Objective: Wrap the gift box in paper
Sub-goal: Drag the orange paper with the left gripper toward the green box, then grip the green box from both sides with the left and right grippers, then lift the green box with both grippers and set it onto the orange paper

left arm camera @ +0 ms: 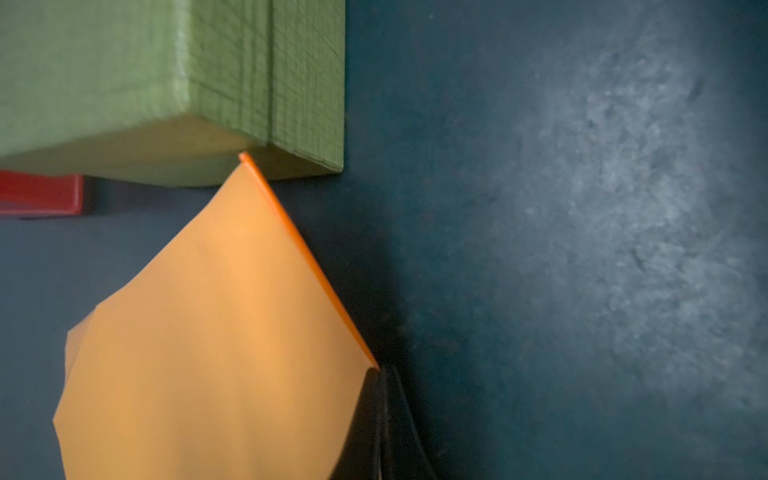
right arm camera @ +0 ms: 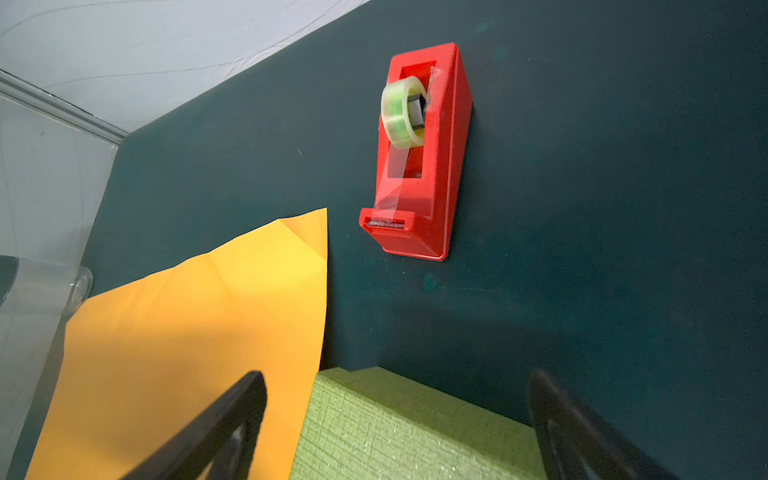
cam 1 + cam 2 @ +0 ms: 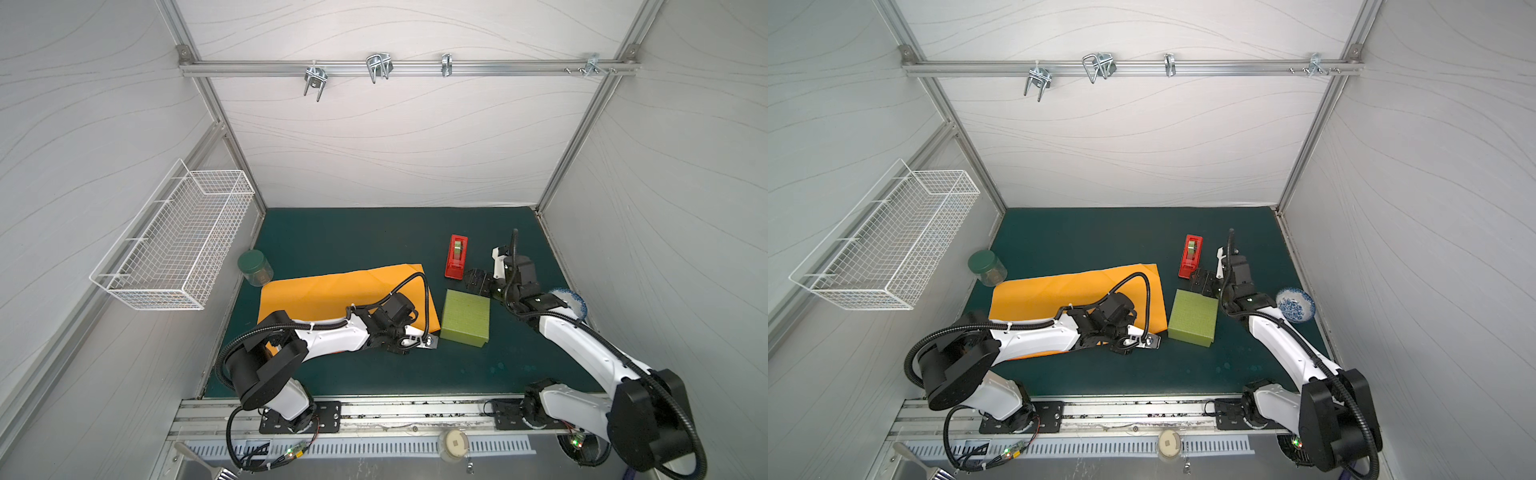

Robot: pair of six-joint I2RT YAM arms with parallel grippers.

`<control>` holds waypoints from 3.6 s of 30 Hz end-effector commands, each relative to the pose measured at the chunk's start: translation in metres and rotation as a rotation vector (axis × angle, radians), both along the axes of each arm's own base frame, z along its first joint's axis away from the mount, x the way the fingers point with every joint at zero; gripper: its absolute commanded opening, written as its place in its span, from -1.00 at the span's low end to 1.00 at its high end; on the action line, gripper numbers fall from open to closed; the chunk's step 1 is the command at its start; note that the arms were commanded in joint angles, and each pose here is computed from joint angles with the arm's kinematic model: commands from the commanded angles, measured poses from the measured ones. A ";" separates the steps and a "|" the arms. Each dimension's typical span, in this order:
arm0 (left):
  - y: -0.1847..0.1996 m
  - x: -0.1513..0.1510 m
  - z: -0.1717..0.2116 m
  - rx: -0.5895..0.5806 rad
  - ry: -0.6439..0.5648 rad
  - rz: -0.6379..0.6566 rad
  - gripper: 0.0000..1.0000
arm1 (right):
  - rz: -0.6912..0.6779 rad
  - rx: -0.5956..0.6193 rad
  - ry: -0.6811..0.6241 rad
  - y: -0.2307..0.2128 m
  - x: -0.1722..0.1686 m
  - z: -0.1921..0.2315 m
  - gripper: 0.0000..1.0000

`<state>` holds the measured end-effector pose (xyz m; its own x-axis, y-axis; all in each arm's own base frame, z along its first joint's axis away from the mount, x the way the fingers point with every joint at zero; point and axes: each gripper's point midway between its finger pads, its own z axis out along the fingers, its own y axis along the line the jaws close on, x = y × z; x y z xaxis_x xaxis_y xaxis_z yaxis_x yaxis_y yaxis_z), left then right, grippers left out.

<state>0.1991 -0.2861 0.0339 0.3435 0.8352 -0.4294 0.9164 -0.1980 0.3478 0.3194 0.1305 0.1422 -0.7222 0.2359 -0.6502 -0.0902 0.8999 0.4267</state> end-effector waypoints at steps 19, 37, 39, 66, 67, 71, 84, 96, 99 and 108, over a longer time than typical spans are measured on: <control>-0.090 0.033 0.103 -0.622 1.013 1.127 0.45 | 0.019 0.087 0.316 -0.014 -0.084 -0.045 0.99; -0.152 0.050 0.058 -0.576 1.294 1.191 0.24 | 0.158 0.366 0.326 0.028 -0.091 -0.053 0.79; -0.154 0.049 0.064 -0.584 1.303 1.178 0.22 | 0.166 0.406 0.296 0.032 -0.086 -0.043 0.74; -0.122 0.065 0.146 -0.731 1.243 1.103 0.14 | 0.269 0.396 0.076 0.098 -0.064 0.035 0.59; -0.116 0.066 0.145 -0.734 1.239 1.113 0.14 | 0.279 0.390 0.082 0.103 -0.063 0.034 0.59; -0.084 0.072 0.138 -0.763 1.214 1.186 0.14 | 0.311 0.374 0.094 0.128 -0.060 0.030 0.59; 0.069 0.084 0.111 -0.891 1.091 1.493 0.14 | 0.529 0.311 0.186 0.275 -0.065 -0.002 0.61; 0.193 0.084 0.080 -0.983 0.891 1.848 0.29 | 0.615 0.272 0.265 0.343 -0.079 -0.034 0.74; 0.200 0.086 0.075 -0.972 0.867 1.890 0.37 | 0.609 0.232 0.240 0.322 -0.078 -0.030 0.84; 0.226 0.090 0.092 -1.055 0.678 1.952 0.55 | 0.530 -0.002 0.295 0.177 -0.105 -0.046 0.93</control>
<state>0.2793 -0.0727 0.1078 -0.6975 -0.6232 -0.3537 -0.3111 0.7080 -0.6339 0.2258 0.3624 0.1130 -0.8795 -0.1580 -0.4489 -0.4250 0.6850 0.5917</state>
